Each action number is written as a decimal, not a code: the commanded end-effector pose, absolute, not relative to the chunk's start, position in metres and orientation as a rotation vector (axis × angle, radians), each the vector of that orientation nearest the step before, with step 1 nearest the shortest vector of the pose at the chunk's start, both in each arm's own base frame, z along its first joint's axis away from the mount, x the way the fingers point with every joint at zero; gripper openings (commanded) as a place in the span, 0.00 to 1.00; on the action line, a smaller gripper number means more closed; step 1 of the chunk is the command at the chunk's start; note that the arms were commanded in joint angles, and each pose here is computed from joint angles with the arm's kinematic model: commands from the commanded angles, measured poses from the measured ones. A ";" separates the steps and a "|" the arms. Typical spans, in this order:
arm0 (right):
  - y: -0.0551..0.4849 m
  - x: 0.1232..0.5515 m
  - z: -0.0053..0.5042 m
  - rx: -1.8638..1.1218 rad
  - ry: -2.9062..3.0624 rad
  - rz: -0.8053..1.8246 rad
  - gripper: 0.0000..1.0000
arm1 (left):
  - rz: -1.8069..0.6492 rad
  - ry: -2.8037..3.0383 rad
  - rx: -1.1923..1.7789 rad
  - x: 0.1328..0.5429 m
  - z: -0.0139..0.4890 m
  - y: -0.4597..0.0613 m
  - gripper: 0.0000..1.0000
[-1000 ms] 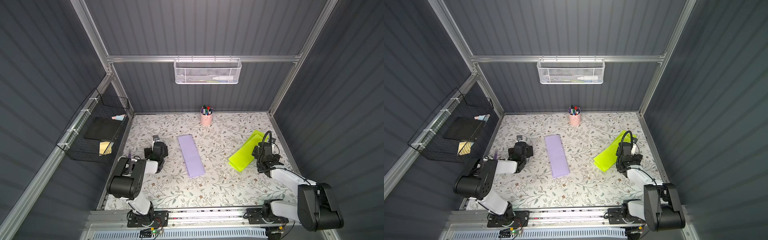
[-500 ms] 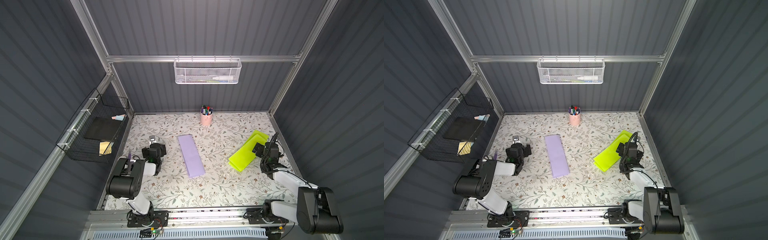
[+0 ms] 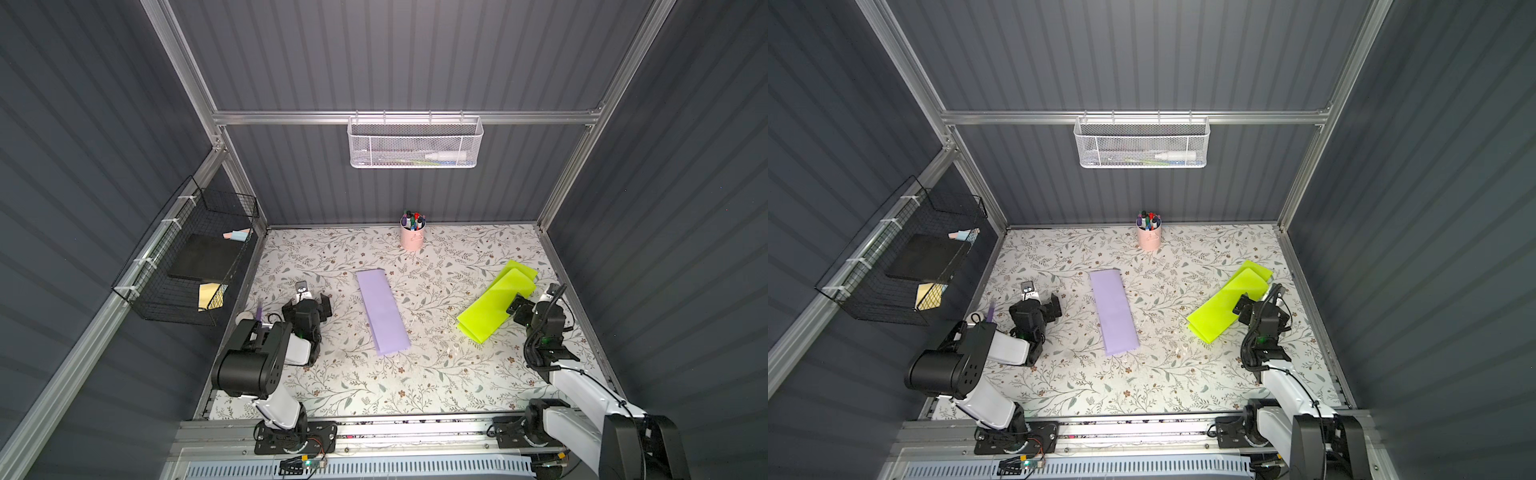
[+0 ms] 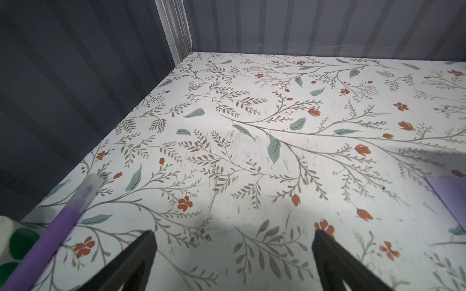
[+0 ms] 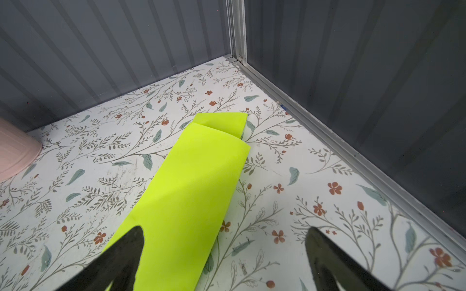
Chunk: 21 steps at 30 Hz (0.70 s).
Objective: Fold the rectangular paper in half along the long edge
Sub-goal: Reset both arms
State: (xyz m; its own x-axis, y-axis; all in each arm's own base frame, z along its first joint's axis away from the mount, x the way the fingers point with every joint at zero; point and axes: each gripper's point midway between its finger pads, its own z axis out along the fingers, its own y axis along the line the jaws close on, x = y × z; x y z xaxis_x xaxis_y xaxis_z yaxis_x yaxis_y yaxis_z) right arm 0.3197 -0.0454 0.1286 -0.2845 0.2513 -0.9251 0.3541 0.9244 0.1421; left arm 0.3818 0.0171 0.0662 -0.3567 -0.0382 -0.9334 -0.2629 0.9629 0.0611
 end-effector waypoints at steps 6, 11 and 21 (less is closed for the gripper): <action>-0.020 0.333 0.132 0.342 1.847 0.052 0.99 | 0.224 1.895 -0.241 0.384 0.074 0.019 0.99; -0.015 0.362 0.127 0.283 1.943 0.033 0.99 | 0.224 1.894 -0.242 0.384 0.074 0.019 0.99; -0.010 0.360 0.130 0.157 1.841 0.015 0.99 | 0.225 1.897 -0.241 0.384 0.073 0.019 0.99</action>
